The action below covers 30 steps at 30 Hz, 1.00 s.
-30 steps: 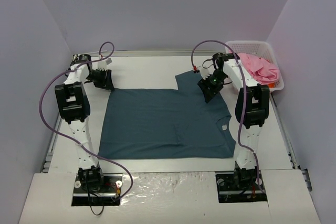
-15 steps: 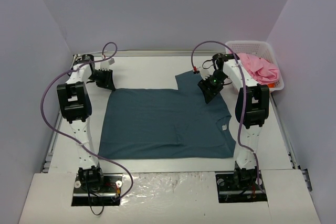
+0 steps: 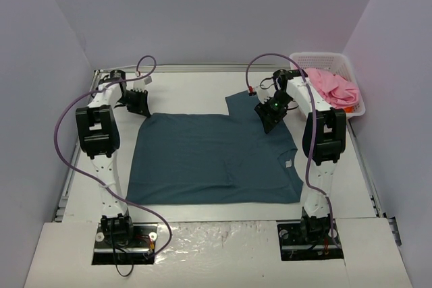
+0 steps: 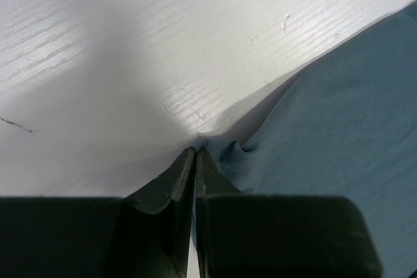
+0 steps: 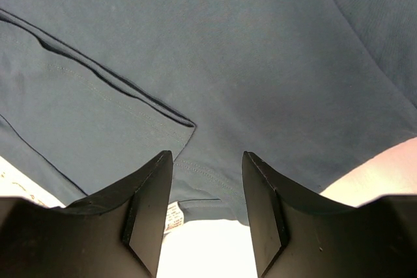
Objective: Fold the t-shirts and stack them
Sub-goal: Grap the side of the flattened tshirt furthest away from the robot with both arms
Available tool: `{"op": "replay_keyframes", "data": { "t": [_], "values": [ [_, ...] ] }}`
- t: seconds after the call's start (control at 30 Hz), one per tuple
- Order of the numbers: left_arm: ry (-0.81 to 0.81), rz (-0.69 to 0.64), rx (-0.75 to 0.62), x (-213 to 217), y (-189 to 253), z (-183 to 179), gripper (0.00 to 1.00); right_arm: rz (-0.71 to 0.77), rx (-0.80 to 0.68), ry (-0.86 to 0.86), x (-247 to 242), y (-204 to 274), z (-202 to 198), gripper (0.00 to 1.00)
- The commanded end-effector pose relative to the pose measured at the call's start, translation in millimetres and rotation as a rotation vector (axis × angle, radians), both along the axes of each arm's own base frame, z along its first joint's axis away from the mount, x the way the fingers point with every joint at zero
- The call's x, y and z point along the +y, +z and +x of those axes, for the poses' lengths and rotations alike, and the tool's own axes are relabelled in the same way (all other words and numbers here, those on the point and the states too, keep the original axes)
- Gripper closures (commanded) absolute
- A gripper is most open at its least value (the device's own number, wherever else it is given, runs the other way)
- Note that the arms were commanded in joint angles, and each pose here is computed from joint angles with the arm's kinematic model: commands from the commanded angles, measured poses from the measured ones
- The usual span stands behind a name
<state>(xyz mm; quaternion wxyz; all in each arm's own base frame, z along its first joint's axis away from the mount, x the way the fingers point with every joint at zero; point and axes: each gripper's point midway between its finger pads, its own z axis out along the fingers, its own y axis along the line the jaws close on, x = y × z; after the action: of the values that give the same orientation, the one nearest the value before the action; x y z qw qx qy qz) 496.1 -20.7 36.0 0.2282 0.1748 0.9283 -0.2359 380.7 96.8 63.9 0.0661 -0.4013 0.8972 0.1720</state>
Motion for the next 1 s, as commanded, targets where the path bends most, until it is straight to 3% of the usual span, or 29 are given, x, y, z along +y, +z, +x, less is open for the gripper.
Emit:
{"op": "replay_keyframes", "data": {
  "t": [0.0,0.37,0.97],
  "values": [
    [0.043,0.081,-0.075,12,17,4,0.98,-0.008,0.036,-0.009,-4,3,-6,0.57],
    [0.125,0.142,-0.232,13,76,5,0.98,0.031,-0.115,-0.095,-5,41,48,0.56],
    [0.115,0.155,-0.228,8,82,-7,0.98,0.044,-0.38,-0.349,-15,42,168,0.51]
  ]
}}
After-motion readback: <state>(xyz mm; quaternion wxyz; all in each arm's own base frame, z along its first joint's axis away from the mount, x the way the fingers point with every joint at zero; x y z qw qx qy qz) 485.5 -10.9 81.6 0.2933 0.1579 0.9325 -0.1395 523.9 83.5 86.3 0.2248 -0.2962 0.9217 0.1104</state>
